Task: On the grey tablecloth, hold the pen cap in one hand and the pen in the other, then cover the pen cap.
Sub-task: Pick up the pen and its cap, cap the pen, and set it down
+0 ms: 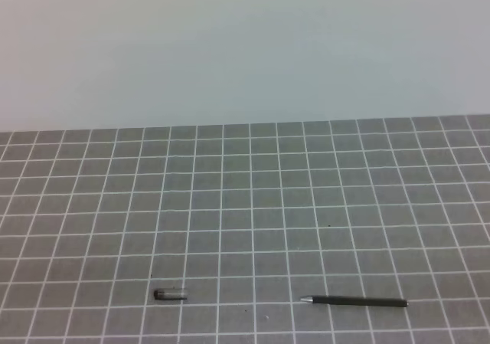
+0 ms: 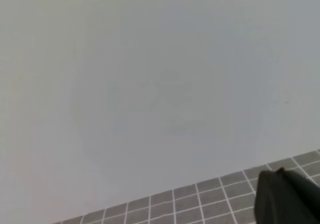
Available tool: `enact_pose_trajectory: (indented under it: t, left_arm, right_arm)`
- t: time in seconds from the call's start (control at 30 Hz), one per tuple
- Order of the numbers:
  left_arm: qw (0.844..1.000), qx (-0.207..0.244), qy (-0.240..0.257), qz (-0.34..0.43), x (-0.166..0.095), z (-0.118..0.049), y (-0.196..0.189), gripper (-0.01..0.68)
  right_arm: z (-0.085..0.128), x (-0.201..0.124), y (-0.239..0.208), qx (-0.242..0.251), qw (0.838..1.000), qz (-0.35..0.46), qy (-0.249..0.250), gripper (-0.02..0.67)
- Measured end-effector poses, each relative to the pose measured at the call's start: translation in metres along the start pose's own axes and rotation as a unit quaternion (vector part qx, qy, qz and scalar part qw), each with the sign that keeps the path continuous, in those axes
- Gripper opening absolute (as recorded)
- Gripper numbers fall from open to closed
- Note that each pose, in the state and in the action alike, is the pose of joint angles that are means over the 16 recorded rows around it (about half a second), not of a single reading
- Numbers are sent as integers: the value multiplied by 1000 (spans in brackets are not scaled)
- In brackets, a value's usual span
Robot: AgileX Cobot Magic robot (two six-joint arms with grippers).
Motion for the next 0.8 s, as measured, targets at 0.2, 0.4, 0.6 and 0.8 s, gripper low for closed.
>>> enact_pose_trajectory:
  t: [0.2,0.4,0.6,0.8]
  left_arm:
    - [1000,-1,-8,1,0,0,0,0]
    - [1000,-3,-18,14,-1,-1,0,0]
    - [998,-5,-34,49,-6,-3,4,0]
    - [994,-8,-45,101,-15,-5,13,0]
  right_arm:
    - [0,3,1,-9,1000,24,6,4]
    - [1,13,0,-24,997,61,-28,4]
    - [4,31,-1,-36,991,101,-76,3]
    - [12,47,7,-25,979,160,-126,3]
Point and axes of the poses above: a point on each arm's last joint axis where the gripper is mounted, y pointing out along that axis toward the gripper, z along the wrist's bending axis when the last joint is at zero, x = y × z, the point moved 6 cm from there along y, pointing out along that axis toward the gripper, and after that the axes turned 4 degrees about y, right-handed, at the moved point
